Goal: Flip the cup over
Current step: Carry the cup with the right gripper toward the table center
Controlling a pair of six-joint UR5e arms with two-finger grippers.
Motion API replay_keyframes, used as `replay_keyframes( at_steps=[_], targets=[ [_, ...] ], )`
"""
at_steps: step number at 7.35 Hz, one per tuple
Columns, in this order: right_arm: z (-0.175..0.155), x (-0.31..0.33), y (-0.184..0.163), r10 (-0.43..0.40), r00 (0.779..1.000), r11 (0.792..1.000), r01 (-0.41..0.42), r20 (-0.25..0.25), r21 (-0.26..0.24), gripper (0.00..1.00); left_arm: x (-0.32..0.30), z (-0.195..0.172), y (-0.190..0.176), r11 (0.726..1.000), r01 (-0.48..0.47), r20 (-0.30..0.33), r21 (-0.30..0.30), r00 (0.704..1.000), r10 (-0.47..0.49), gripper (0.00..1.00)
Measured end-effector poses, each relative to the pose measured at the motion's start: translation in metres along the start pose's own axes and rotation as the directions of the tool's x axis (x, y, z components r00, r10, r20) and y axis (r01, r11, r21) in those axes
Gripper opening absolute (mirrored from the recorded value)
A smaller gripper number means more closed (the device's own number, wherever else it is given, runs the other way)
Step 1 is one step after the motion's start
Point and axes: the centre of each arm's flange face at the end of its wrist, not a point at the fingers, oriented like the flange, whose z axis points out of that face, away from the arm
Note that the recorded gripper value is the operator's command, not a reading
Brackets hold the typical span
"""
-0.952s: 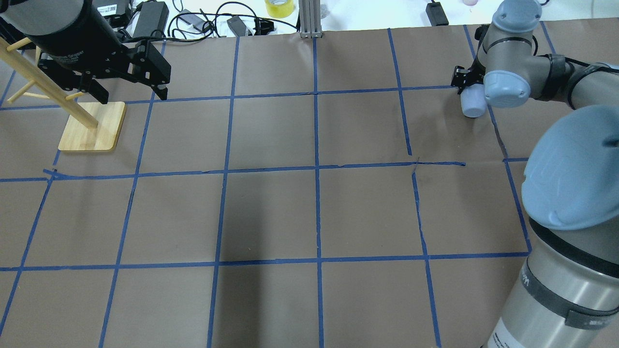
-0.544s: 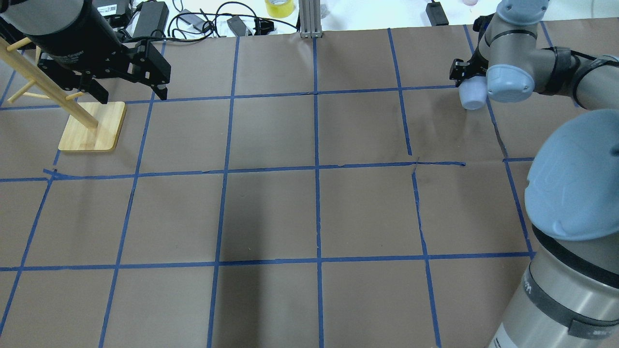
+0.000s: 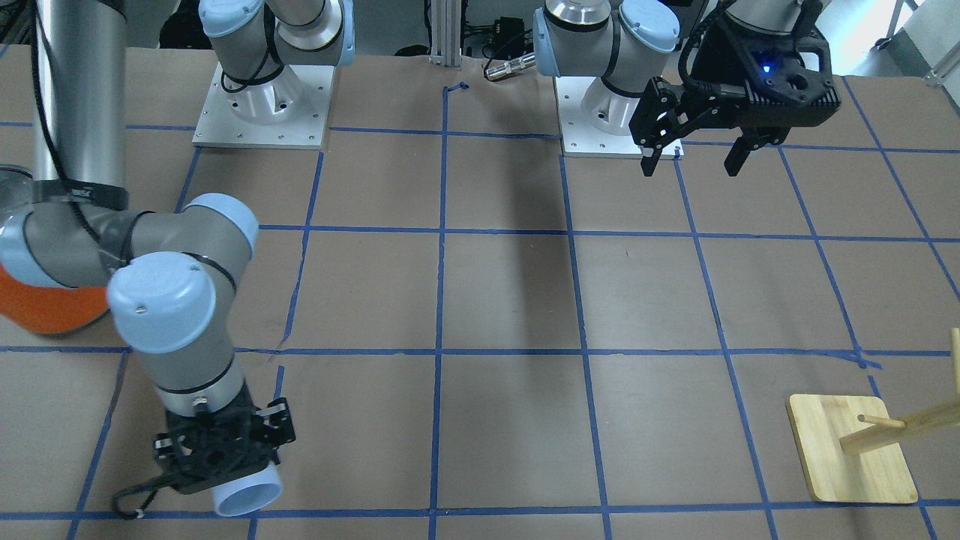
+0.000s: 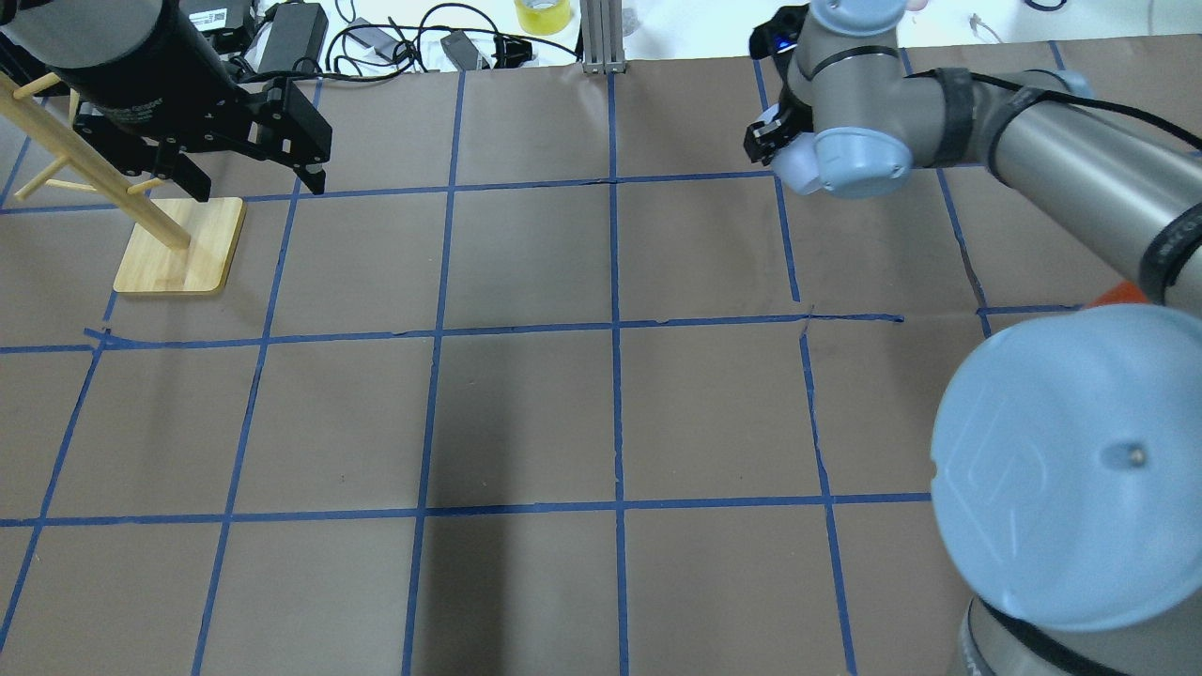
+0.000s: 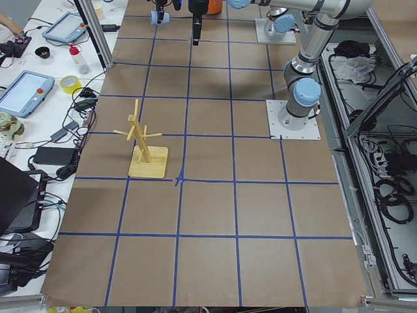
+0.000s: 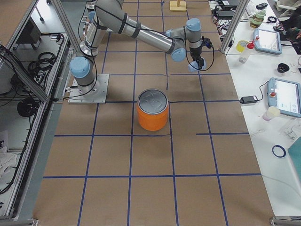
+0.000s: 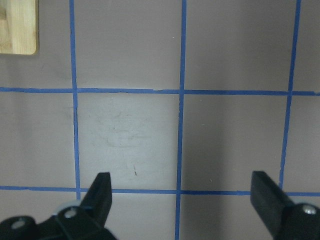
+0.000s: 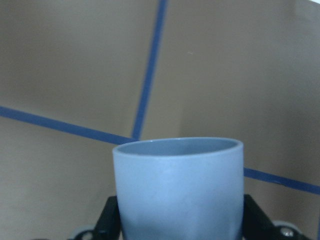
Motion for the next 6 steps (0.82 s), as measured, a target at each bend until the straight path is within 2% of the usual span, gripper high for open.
replay_keyframes(
  at_steps=[1, 2, 3, 4, 5, 6],
  targets=[
    [-0.004, -0.049, -0.012, -0.214, 0.977, 0.977, 0.214, 0.018, 0.014, 0.0, 0.0, 0.0, 0.0, 1.0, 0.0, 0.0, 0.001, 1.0, 0.0, 1.0],
    [-0.007, -0.096, -0.019, -0.402, 0.915, 0.916, 0.401, 0.029, 0.032, 0.0, 0.0, 0.0, 0.0, 1.0, 0.0, 0.0, 0.001, 1.0, 0.0, 1.0],
    [-0.008, -0.14, -0.024, -0.531, 0.847, 0.847, 0.528, 0.041, 0.058, 0.0, 0.0, -0.001, 0.0, 1.0, 0.0, 0.001, 0.002, 1.0, 0.0, 1.0],
    [-0.005, -0.175, -0.025, -0.632, 0.773, 0.774, 0.626, 0.059, 0.093, 0.0, 0.0, -0.001, 0.0, 1.0, 0.0, 0.002, 0.002, 1.0, 0.0, 1.0],
    [0.0, -0.198, -0.025, -0.728, 0.682, 0.684, 0.717, 0.069, 0.135, 0.0, 0.0, 0.0, 0.0, 1.0, 0.0, 0.001, 0.002, 1.0, 0.0, 1.0],
    [0.004, -0.211, -0.025, -0.819, 0.57, 0.571, 0.801, 0.063, 0.181, 0.0, 0.0, 0.0, 0.0, 1.0, 0.0, 0.001, 0.001, 1.0, 0.0, 1.0]
  ],
)
